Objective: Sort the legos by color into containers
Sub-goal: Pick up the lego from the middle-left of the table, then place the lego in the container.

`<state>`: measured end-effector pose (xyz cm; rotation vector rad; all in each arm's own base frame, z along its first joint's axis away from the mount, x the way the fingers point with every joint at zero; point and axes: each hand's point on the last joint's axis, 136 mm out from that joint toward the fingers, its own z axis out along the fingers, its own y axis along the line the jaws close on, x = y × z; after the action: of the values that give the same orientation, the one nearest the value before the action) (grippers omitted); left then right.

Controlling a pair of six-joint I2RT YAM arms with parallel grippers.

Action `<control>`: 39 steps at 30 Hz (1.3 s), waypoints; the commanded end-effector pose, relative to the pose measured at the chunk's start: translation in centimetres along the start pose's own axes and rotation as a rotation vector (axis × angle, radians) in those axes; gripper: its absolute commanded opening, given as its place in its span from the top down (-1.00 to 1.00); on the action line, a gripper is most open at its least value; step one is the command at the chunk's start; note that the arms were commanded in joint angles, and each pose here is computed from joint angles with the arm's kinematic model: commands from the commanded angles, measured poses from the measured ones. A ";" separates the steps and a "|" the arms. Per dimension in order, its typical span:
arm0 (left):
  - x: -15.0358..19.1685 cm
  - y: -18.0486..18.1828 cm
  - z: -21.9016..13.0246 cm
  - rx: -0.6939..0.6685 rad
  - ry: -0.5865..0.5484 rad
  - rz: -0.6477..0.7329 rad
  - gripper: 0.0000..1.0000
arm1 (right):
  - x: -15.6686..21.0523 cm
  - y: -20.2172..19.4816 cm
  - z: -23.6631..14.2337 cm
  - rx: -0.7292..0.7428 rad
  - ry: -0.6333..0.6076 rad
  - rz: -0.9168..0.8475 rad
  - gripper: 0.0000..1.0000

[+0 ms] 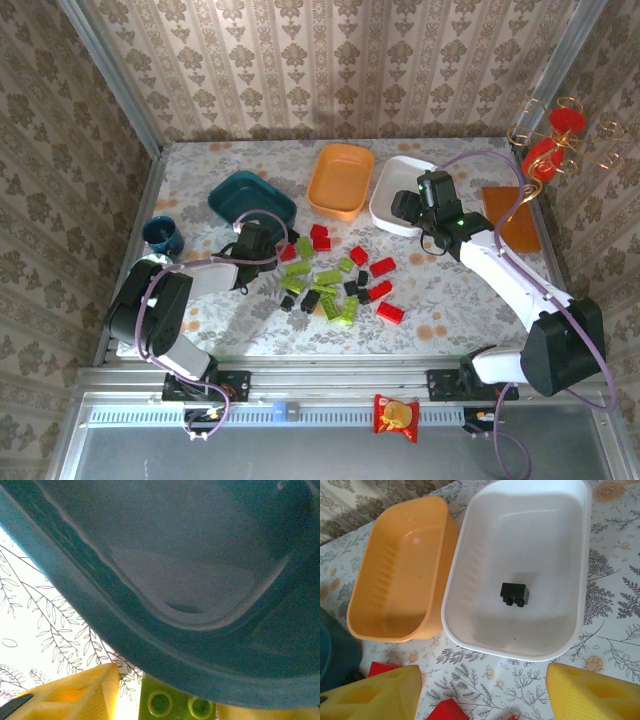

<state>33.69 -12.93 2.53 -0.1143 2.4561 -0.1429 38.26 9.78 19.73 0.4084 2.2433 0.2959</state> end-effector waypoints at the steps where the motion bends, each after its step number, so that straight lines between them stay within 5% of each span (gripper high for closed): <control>1: 0.6 0.0 -0.3 0.000 -0.002 0.007 0.05 | 0.1 -0.7 -0.5 0.021 -0.005 -0.002 -0.36; 11: 2.4 0.7 -3.8 0.027 0.016 -0.043 0.37 | 0.3 -0.7 -0.1 0.019 -0.006 0.005 -0.36; 19: -7.3 -1.1 -9.7 0.088 -0.187 -0.072 0.43 | 0.9 -0.5 0.1 -0.005 0.012 0.018 -0.36; 26: -13.7 0.4 -4.5 0.069 -0.171 -0.182 0.43 | 2.9 -0.6 0.3 -0.014 0.072 0.011 -0.36; 35: -14.2 2.2 3.4 0.025 -0.047 -0.267 0.39 | 7.1 -1.1 -1.2 -0.045 0.173 -0.033 -0.36; 39: -15.7 1.0 2.9 0.068 -0.075 -0.275 -0.19 | 10.5 -1.3 -2.0 -0.053 0.261 -0.063 -0.39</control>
<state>46.45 -9.08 6.85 -0.4312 2.4101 -0.2492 32.64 11.74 15.01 0.3090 2.3978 0.3711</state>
